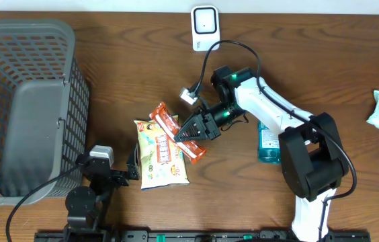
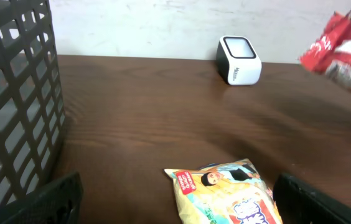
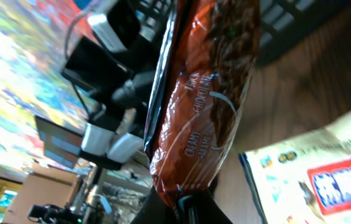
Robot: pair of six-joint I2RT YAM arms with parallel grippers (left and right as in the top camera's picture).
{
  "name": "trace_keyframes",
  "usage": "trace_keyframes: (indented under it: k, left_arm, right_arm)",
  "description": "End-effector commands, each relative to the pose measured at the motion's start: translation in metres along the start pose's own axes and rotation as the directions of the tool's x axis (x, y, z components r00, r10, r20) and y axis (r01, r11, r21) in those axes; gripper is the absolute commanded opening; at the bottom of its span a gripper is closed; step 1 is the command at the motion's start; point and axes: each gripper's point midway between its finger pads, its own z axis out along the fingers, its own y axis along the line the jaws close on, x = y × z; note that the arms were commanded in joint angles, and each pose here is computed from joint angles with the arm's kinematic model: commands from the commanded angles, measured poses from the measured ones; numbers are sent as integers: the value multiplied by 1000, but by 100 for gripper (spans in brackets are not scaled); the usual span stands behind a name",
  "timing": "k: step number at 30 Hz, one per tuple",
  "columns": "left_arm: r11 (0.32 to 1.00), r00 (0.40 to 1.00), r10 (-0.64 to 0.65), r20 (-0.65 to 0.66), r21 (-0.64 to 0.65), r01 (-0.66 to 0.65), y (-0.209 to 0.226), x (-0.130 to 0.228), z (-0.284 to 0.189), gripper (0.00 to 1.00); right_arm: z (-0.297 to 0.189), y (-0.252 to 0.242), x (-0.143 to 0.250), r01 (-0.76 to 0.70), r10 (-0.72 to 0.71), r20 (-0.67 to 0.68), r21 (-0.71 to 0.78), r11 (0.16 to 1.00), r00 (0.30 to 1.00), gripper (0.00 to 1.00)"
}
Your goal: Scan the item barcode
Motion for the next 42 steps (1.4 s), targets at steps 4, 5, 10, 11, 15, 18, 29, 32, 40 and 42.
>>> trace_keyframes:
  k: [4,5,10,11,15,18,29,32,40,42]
  left_arm:
    - [1000,999,8,-35,7,-8,0,12,1,98]
    - [1000,999,8,-35,7,-8,0,12,1,98]
    - [1000,999,8,-35,7,-8,0,12,1,98]
    - [1000,999,8,-35,7,-8,0,12,1,98]
    - [1000,999,8,-35,7,-8,0,12,1,98]
    - [1000,999,8,-35,7,-8,0,12,1,98]
    - [1000,999,8,-35,7,-8,0,12,1,98]
    - [1000,999,8,-35,7,-8,0,12,1,98]
    - [1000,999,8,-35,7,-8,0,12,1,98]
    - [1000,999,8,-35,7,-8,0,12,1,98]
  right_arm:
    - [-1,20,-14,62,-57,69,-64,996,996,1]
    - [-1,19,-13,67,-63,65,-59,996,996,1]
    - [1,9,-8,97,-97,17,-13,995,995,1]
    - [1,5,-4,102,-102,-5,8,995,995,1]
    - [7,-26,23,-7,26,-136,140,990,990,2]
    - [26,-24,23,-129,132,-87,48,991,987,1]
    - [22,-134,77,-437,565,-34,596,674,825,1]
    - [15,-140,77,-451,577,-7,617,646,817,1]
    - [6,-149,88,-412,583,-10,698,585,812,47]
    - [8,-151,85,-391,560,-16,698,600,829,50]
